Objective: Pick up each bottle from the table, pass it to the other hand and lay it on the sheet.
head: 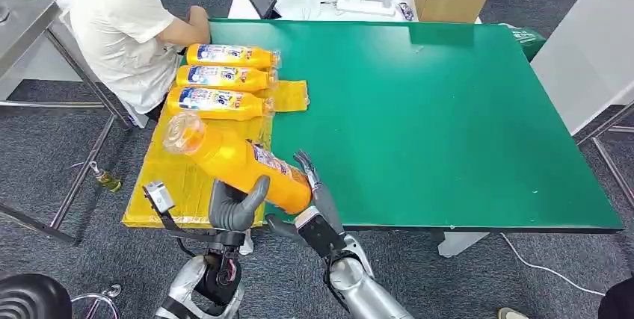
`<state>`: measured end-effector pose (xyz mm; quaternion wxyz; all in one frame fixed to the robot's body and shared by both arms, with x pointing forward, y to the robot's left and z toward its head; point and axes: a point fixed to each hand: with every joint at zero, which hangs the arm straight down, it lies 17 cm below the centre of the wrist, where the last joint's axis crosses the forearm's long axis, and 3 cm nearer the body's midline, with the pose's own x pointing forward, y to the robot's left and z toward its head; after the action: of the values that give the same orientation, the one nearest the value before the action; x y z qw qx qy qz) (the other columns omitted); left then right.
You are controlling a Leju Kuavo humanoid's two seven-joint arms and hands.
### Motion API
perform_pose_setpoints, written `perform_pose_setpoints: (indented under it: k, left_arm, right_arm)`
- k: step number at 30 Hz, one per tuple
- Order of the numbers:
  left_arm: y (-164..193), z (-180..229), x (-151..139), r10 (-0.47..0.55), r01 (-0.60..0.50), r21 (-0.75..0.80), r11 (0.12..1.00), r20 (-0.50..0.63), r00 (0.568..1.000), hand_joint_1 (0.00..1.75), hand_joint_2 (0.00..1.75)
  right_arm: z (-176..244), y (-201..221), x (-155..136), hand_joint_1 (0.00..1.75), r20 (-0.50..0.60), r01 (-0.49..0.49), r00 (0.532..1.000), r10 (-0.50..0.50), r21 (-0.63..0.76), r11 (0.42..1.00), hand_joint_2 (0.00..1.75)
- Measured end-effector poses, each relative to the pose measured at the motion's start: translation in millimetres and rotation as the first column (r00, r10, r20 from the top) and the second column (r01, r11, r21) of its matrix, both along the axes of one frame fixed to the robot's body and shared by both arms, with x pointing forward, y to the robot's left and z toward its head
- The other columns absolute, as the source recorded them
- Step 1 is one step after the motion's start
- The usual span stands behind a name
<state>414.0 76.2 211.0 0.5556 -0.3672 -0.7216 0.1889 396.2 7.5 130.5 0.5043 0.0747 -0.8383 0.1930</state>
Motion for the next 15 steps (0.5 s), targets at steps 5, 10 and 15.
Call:
perform_pose_setpoints:
  k: [5, 10, 15]
  left_arm:
    - [1, 0, 0, 0.004, -0.004, 0.020, 1.000, 0.003, 1.000, 1.75, 1.75]
    - [14, -7, 5, 0.065, -0.067, 0.150, 0.986, 0.023, 0.998, 1.75, 1.75]
    - [46, -27, 22, 0.206, -0.263, 0.582, 0.769, 0.163, 0.965, 1.75, 1.75]
  right_arm:
    - [-4, -5, 0, 0.00, -0.013, 0.024, 1.000, -0.024, 0.007, 1.000, 0.00]
    - [-16, -21, 1, 0.00, -0.049, 0.091, 0.995, -0.090, 0.018, 0.996, 0.00]
    - [-16, -61, 7, 0.00, -0.036, 0.259, 0.965, -0.258, 0.027, 0.965, 0.00]
